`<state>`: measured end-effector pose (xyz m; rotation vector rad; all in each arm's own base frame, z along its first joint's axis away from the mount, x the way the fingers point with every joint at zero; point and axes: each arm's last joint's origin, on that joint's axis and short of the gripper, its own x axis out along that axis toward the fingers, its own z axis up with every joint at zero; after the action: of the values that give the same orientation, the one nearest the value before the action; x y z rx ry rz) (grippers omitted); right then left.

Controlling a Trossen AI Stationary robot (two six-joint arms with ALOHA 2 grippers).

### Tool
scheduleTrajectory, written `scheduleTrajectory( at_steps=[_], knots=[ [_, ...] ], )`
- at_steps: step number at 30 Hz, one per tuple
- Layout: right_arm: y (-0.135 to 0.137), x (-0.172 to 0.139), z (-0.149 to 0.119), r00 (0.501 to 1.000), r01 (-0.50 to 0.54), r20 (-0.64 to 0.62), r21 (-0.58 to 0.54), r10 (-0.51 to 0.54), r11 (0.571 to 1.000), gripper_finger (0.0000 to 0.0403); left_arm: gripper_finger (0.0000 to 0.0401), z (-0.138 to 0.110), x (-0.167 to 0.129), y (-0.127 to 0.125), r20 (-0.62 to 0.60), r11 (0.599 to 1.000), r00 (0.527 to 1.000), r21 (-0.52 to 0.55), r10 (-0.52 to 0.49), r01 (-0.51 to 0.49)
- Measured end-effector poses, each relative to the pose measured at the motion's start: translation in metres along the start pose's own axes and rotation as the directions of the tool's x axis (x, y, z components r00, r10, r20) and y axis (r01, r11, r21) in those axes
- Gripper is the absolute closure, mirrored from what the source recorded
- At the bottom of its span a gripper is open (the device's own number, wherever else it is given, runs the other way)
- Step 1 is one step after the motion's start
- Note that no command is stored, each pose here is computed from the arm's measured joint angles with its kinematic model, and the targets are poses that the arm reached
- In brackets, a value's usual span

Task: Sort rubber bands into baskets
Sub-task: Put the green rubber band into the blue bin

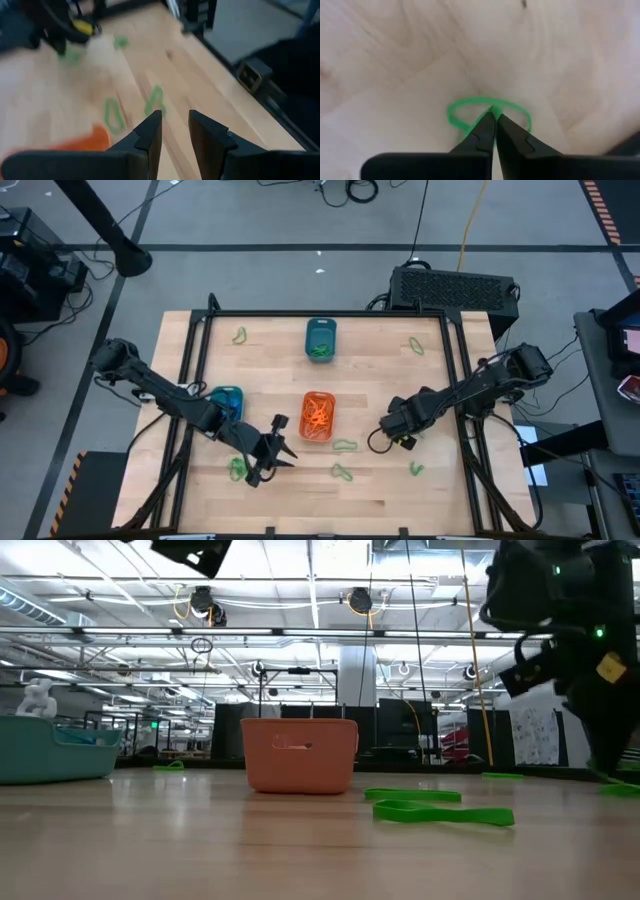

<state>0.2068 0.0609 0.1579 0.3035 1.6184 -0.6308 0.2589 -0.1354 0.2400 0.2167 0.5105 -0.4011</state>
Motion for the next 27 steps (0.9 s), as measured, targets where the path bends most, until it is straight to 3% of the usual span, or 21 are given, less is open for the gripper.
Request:
scheduleTrajectory(
  at_steps=[3, 6, 9, 12, 15, 20, 24, 27],
  knots=[
    [-0.001, -0.017, 0.002, 0.999, 0.031, -0.013, -0.007, -0.031, 0.999, 0.0400, 0.0296, -0.006, 0.004, 0.002, 0.162, 0.998, 0.986, 0.054, 0.032, -0.041],
    [0.004, -0.036, 0.008, 0.998, 0.027, 0.050, -0.010, -0.026, 1.000, 0.0401, 0.0296, -0.016, 0.003, 0.010, 0.318, 0.995, 0.945, 0.034, 0.075, -0.090],
    [0.015, -0.058, 0.016, 0.984, -0.018, 0.175, -0.040, 0.025, 0.999, 0.0401, 0.0296, -0.031, 0.002, 0.021, 0.372, 0.993, 0.920, -0.048, 0.122, -0.112],
    [0.029, -0.082, 0.025, 0.933, -0.093, 0.339, -0.091, 0.119, 0.992, 0.0402, 0.0296, -0.041, 0.001, 0.030, 0.381, 0.989, 0.916, -0.119, 0.128, -0.089],
    [0.046, -0.105, 0.034, 0.833, -0.184, 0.491, -0.188, 0.255, 0.965, 0.0402, 0.0296, -0.047, 0.002, 0.036, 0.377, 0.984, 0.915, -0.150, 0.142, -0.091],
    [0.072, -0.136, 0.047, 0.562, -0.310, 0.659, -0.391, 0.499, 0.867, 0.0402, 0.0296, -0.049, 0.014, 0.039, 0.437, 0.983, 0.886, -0.161, 0.154, -0.092],
    [0.081, -0.155, 0.051, 0.372, -0.326, 0.713, -0.500, 0.595, 0.802, 0.0402, 0.0296, -0.053, 0.028, 0.040, 0.477, 0.983, 0.865, -0.162, 0.158, -0.090],
    [0.084, -0.165, 0.053, 0.271, -0.331, 0.712, -0.562, 0.647, 0.758, 0.0403, 0.0296, -0.051, 0.036, 0.044, 0.518, 0.980, 0.837, -0.173, 0.176, -0.100]
  ],
)
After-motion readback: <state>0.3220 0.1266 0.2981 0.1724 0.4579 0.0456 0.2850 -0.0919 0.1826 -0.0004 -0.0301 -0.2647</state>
